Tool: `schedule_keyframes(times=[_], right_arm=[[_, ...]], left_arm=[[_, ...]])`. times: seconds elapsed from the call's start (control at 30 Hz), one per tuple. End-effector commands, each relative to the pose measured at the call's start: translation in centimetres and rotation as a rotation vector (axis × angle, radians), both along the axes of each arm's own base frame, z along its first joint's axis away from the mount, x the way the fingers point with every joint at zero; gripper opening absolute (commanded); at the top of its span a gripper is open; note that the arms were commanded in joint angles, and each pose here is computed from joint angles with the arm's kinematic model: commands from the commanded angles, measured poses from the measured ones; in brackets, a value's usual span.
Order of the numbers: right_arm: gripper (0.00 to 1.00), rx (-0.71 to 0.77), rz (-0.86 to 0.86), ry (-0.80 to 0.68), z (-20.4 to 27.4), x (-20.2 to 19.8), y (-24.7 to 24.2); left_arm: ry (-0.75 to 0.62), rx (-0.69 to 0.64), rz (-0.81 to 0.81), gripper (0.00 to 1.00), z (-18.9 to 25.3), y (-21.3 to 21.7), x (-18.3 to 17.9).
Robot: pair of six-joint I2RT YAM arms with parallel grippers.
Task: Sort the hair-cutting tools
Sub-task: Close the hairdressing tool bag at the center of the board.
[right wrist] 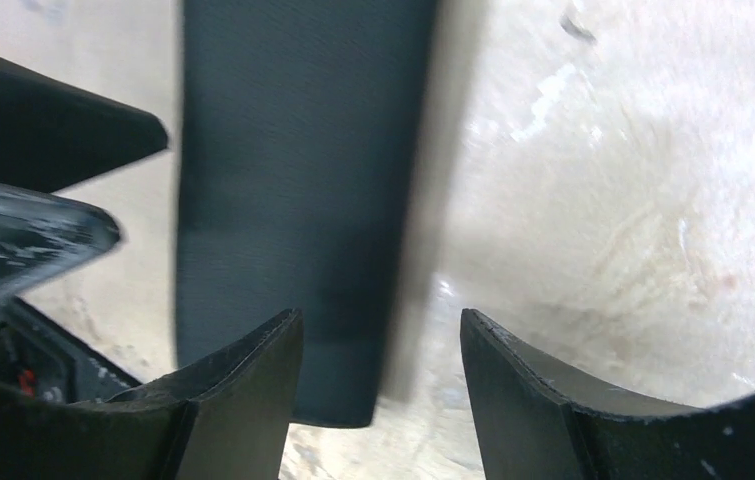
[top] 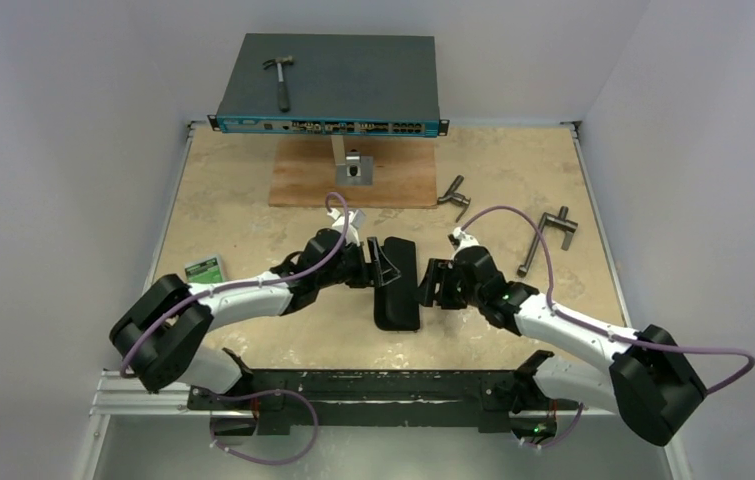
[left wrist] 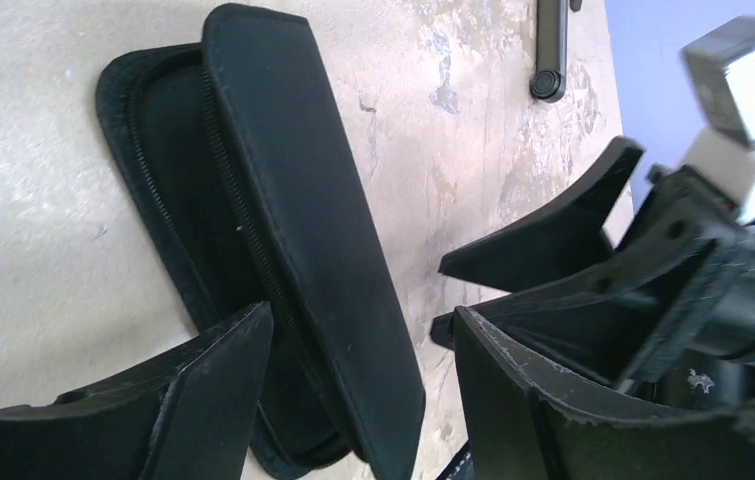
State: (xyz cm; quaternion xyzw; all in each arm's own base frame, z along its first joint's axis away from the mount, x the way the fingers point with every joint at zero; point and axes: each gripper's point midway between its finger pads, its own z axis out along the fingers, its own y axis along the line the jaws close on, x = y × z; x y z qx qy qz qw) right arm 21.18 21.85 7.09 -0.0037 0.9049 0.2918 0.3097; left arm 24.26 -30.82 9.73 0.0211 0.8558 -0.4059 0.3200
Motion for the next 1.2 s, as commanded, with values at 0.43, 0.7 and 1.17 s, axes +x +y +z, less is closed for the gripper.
schedule_keyframes(times=[0.43, 0.7, 1.17], right_arm=[[0.55, -0.007, 0.075, -0.03, -1.6, 2.3, 1.7], [0.54, -0.029, 0.124, -0.048, -1.4, 3.3, 2.5], [0.58, 0.033, 0.08, -0.049, -0.7, 4.4, 3.4]], left_arm=[[0.021, -0.025, -0.016, 0.38, -1.0, -1.9, 2.3], [0.008, -0.047, -0.002, 0.04, -0.9, -1.4, 2.2], [0.116, -0.063, 0.419, 0.0, -5.1, 7.7, -0.3]])
